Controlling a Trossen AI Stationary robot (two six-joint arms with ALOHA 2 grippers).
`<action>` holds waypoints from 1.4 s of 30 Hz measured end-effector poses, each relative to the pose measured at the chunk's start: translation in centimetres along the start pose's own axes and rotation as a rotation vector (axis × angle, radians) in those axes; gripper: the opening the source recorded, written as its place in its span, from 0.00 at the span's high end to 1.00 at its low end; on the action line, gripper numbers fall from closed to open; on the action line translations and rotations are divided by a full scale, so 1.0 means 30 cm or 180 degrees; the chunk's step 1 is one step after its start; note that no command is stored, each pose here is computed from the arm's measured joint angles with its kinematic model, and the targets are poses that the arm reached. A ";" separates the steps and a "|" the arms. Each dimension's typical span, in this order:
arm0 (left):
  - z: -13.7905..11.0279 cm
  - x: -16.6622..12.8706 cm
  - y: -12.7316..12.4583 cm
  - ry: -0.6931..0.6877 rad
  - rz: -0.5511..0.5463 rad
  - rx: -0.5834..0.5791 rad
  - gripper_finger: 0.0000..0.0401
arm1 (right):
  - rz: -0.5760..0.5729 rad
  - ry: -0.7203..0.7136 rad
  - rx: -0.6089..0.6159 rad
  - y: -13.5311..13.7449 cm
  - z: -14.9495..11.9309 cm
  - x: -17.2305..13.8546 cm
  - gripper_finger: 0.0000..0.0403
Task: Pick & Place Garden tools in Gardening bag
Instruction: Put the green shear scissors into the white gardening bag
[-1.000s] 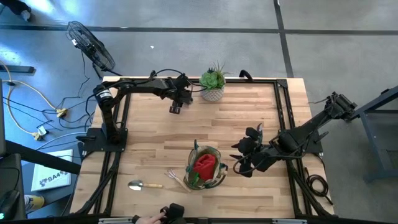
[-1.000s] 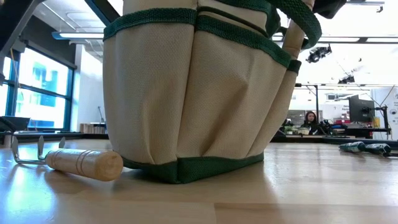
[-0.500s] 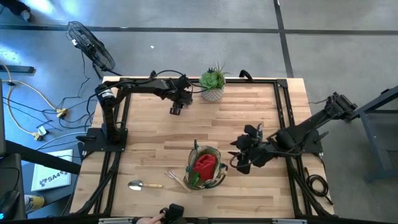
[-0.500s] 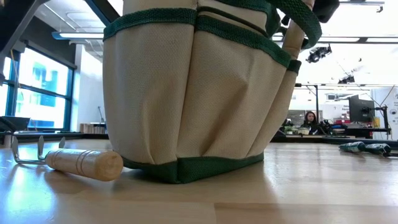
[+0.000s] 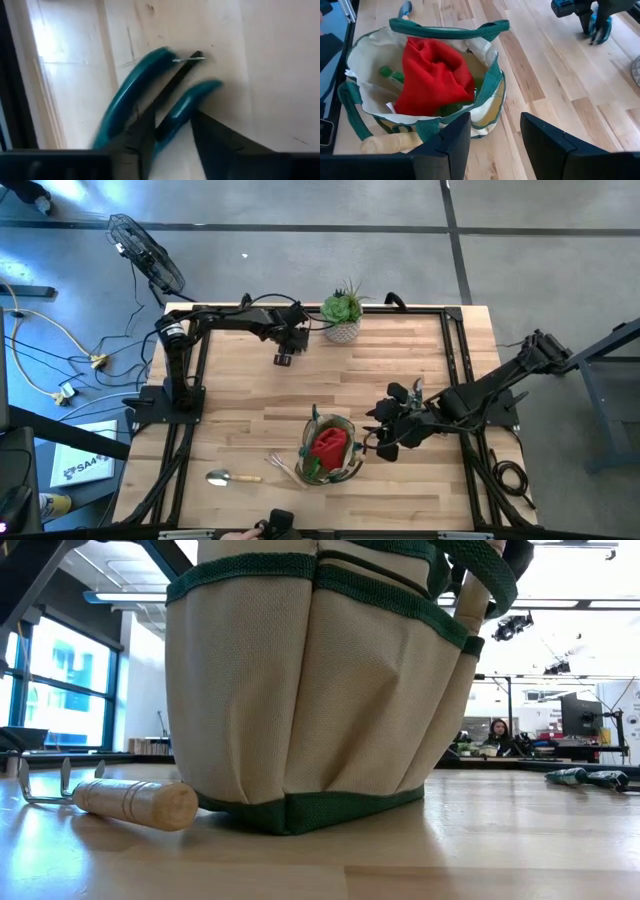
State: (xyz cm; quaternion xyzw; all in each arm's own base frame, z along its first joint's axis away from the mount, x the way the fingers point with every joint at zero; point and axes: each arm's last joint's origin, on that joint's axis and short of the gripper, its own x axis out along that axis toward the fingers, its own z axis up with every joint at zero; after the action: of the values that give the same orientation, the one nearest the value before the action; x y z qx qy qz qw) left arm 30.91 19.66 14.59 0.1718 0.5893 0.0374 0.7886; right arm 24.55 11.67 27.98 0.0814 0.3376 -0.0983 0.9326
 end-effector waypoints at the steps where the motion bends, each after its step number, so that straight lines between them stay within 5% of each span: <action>1: 0.000 0.000 -0.001 0.0004 -0.0010 -0.0019 0.76 | 0.0002 -0.0007 0.0000 0.001 0.000 0.000 0.59; 5: 0.003 0.000 -0.012 0.0063 -0.0003 -0.0026 0.92 | 0.0023 -0.0035 0.0019 0.003 0.003 0.000 0.59; 24: 0.102 -0.087 -0.199 0.0856 0.0366 0.0041 0.92 | 0.0197 -0.0095 -0.0162 0.029 0.003 -0.006 0.59; 34: 0.149 -0.339 -0.253 0.1300 0.0747 -0.0192 0.92 | 0.0371 -0.0179 -0.0511 0.043 0.014 -0.009 0.59; 42: 0.180 -0.638 -0.346 0.0881 0.0821 -0.1001 0.92 | 0.0970 -0.0780 -0.1268 0.091 0.071 -0.028 0.68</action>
State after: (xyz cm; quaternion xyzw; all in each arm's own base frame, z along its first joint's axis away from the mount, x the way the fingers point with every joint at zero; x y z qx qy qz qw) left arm 28.70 3.68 30.18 0.1139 0.6518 0.2522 0.7061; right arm 25.88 13.95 30.37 -0.0662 0.2188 0.1023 0.9681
